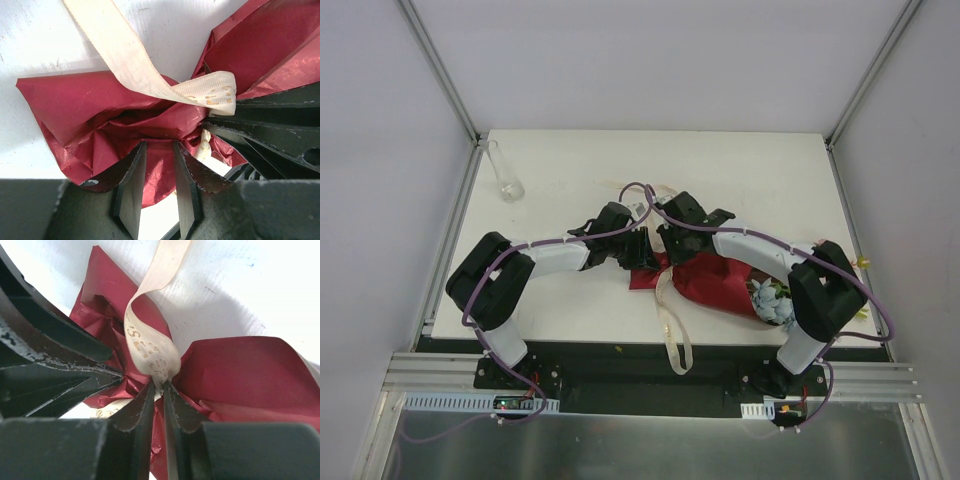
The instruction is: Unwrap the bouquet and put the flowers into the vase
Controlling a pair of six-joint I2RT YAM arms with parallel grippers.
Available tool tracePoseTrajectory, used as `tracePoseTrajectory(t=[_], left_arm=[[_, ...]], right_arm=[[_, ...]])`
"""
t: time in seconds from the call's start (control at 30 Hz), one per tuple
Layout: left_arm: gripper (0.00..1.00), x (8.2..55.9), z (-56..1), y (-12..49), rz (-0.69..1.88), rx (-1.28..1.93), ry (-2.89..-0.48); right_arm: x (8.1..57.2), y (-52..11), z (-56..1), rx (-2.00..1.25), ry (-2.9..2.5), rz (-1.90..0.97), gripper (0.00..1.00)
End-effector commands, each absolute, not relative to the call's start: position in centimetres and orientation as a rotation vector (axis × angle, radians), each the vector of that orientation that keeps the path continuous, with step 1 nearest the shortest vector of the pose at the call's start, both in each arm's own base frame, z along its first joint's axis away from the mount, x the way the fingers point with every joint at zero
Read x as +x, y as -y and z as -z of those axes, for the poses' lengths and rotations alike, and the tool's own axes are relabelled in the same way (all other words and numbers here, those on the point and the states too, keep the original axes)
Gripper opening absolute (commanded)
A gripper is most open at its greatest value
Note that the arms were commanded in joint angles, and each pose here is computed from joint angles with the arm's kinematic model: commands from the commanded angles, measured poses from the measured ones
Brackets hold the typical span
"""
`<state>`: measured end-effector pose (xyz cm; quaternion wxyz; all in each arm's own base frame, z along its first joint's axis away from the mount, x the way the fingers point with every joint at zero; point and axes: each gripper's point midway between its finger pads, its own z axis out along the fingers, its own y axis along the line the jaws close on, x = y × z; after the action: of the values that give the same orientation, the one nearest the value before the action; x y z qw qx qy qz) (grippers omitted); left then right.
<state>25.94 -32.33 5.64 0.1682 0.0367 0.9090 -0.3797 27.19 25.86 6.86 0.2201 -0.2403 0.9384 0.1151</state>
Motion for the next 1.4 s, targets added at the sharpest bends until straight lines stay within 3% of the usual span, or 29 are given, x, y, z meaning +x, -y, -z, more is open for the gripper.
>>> tracePoseTrajectory(t=[0.0,0.2,0.33,0.5,0.8,0.97,1.23,1.37], left_arm=[[0.28,25.0,-5.5,32.6,1.092,0.127,-2.598],[0.28,24.9,-5.2,32.5,1.082,0.117,-2.606],[0.19,24.8,-4.4,32.3,1.06,0.098,-2.635],[0.17,24.6,-3.7,32.2,1.054,0.087,-2.66],[0.18,24.6,-4.0,32.1,1.049,0.096,-2.648],[0.19,24.6,-4.2,32.1,1.058,0.1,-2.643],[0.29,25.0,-8.2,33.3,1.157,0.162,-2.548],[0.3,25.6,-9.4,34.4,1.196,0.182,-2.52]], right_arm=[[27.7,-26.0,-7.3,-0.681,-2.573,-0.277,0.13],[28.2,-25.9,-8.9,-0.66,-2.533,-0.246,0.07],[28.3,-25.2,-10.1,-0.65,-2.506,-0.165,0.02],[28.6,-24.3,-10.4,-0.66,-2.495,-0.043,0.01],[29.1,-22.7,-11.3,-0.684,-2.447,0.168,0.02],[28.7,-23.3,-11.9,-0.694,-2.442,0.123,0.17],[27.7,-25.2,-11.8,-0.721,-2.444,-0.056,0.17],[27.8,-25.2,-10.7,-0.763,-2.456,-0.04,0.1]])
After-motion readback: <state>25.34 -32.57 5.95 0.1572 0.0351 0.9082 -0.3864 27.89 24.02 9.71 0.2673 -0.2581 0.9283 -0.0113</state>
